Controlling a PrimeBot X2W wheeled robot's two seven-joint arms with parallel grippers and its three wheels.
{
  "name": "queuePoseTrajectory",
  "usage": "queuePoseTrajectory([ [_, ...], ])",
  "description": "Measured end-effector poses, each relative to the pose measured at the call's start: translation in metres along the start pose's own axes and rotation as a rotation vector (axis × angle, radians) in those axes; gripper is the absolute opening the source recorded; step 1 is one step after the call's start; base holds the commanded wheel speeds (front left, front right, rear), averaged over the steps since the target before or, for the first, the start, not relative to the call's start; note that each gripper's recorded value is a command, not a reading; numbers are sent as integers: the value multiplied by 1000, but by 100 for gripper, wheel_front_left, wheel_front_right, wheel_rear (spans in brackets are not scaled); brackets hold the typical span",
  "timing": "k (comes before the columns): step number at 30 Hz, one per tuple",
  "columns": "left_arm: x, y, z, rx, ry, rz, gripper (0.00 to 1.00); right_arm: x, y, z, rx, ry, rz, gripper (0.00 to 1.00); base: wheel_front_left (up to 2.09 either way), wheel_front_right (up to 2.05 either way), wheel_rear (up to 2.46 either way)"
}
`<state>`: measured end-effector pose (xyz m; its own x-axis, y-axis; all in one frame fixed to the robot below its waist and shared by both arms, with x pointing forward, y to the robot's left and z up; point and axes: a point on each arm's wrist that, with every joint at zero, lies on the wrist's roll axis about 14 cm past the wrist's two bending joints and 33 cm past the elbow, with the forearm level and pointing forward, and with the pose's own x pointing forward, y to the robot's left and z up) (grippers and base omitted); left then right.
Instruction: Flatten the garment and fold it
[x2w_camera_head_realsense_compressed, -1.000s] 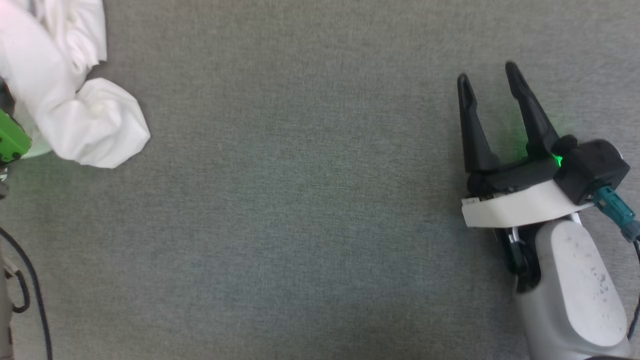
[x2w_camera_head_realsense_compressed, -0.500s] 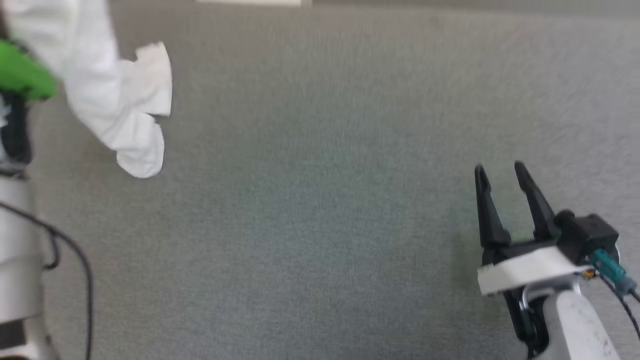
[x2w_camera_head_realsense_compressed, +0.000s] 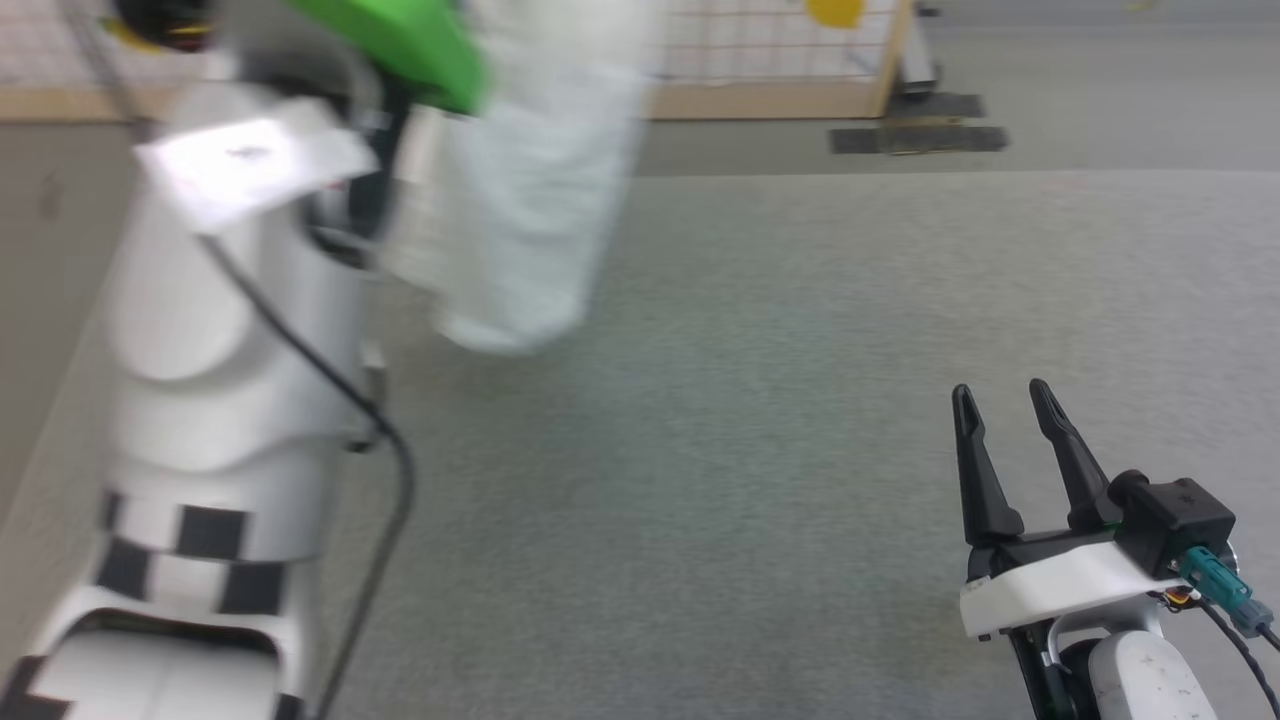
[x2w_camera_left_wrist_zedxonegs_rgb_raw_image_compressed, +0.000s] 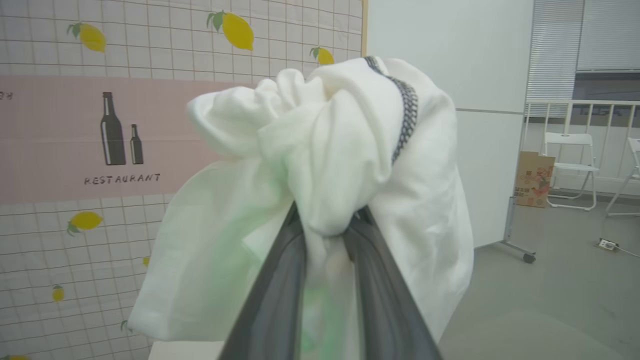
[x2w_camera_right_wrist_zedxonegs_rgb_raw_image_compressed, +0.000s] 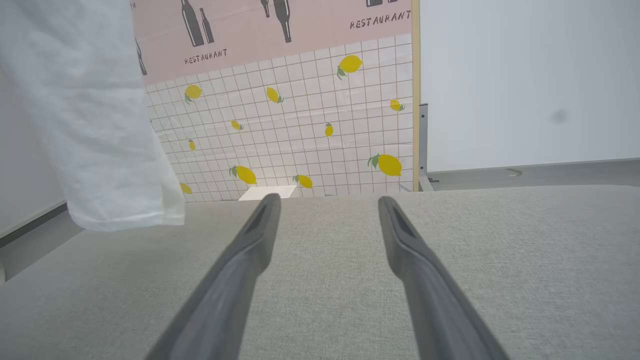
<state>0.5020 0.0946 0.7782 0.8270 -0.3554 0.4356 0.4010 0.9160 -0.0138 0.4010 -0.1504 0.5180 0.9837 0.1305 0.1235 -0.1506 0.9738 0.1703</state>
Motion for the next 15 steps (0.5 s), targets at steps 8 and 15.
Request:
queuePoseTrajectory([
  [8,12,-116,-52,-131,124,-273,0,-24,-32,17,-23,-34,-102,100,0,0,0],
  [15,-63,-174,-207,-201,638,-387,0,-40,-51,19,-30,-30,-169,100,0,0,0],
])
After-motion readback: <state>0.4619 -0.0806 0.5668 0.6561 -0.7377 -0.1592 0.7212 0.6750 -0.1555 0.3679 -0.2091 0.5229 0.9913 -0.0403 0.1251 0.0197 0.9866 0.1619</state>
